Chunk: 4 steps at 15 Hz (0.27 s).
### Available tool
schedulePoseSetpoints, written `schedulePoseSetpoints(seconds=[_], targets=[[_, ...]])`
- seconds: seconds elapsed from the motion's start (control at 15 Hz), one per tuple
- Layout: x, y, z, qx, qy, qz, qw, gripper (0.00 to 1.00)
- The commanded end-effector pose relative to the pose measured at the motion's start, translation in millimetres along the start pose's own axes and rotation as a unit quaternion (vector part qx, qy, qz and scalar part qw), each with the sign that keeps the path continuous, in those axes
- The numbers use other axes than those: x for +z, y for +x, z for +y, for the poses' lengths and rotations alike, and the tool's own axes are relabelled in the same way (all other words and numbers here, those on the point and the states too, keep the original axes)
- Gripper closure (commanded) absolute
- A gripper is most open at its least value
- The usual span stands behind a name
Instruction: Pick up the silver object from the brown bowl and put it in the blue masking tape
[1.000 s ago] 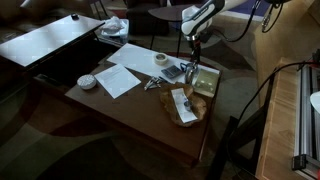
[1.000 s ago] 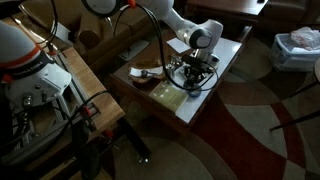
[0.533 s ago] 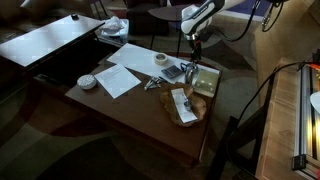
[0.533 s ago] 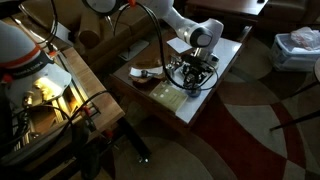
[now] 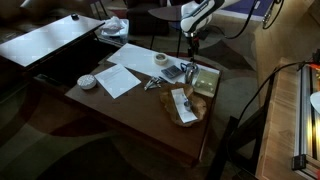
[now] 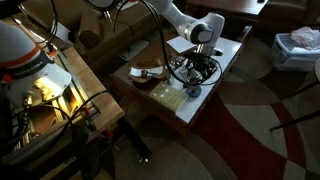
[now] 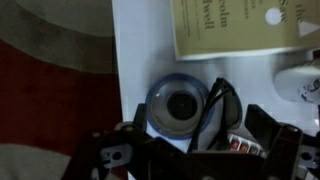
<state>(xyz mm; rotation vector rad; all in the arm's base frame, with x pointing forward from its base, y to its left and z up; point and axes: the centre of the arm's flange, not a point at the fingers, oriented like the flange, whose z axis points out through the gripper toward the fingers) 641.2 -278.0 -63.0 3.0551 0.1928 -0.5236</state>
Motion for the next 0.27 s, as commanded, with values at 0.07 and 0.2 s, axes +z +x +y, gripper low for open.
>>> schedulePoseSetpoints(seconds=[0.07,0.2], targets=[[-53.8,-50.9,-13.5,0.016,-0.068,0.125,0.9897,0.0],[-48.7,5.5,13.3,0.007,-0.055,0.117,0.9916,0.0]])
